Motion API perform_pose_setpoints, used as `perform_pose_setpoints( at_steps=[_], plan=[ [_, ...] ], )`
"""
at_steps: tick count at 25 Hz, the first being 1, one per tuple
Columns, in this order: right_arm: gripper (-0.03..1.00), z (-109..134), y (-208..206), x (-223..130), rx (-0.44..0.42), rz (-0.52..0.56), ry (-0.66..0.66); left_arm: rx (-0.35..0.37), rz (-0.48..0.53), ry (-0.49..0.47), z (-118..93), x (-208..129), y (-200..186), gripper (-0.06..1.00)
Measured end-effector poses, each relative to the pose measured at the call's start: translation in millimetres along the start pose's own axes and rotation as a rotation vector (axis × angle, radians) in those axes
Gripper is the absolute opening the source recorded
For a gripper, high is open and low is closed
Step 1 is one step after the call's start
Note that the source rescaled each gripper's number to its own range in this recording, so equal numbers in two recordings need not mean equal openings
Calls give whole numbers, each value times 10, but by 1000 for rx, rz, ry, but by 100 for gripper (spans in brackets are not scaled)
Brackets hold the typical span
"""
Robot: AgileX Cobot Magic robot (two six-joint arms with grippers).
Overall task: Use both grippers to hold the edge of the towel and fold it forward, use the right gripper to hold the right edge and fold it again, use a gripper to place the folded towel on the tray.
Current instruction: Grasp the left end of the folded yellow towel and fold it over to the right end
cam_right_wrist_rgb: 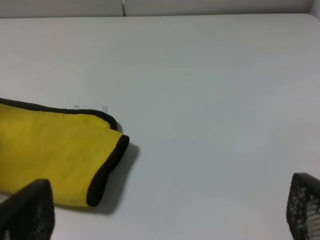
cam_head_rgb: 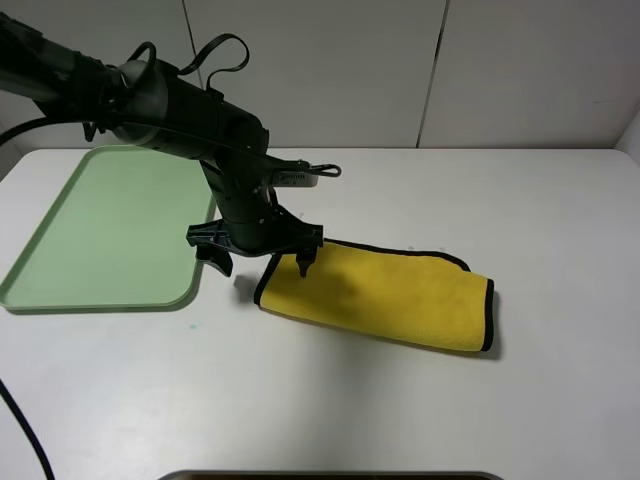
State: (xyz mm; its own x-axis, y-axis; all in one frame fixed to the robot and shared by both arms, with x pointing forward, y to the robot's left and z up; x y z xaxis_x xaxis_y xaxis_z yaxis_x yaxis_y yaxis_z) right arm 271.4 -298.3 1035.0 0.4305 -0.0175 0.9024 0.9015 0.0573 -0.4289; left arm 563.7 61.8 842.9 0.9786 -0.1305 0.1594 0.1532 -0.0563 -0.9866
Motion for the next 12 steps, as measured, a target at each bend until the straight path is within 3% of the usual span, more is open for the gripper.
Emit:
perform_pose_setpoints(
  at_steps=[12],
  plan=[
    [100,0,0,0,0,0,0,-30,-41,12,-60,50,157,93]
  ],
)
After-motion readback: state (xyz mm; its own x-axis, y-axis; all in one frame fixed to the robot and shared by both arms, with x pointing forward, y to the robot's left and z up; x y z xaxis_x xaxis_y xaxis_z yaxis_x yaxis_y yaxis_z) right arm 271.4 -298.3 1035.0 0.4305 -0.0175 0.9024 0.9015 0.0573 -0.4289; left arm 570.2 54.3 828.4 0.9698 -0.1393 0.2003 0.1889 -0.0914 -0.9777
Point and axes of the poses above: a point on each arm's last joint axis where the gripper is mounted, y pointing out along that axis toward the gripper, z along the wrist's bending axis when the last joint is at zero, x = y × z, the point moved 4 cm from there along y, pointing out along that axis toward the gripper, and after that the axes turned 3 degrees about y, right-handed, at the moved point
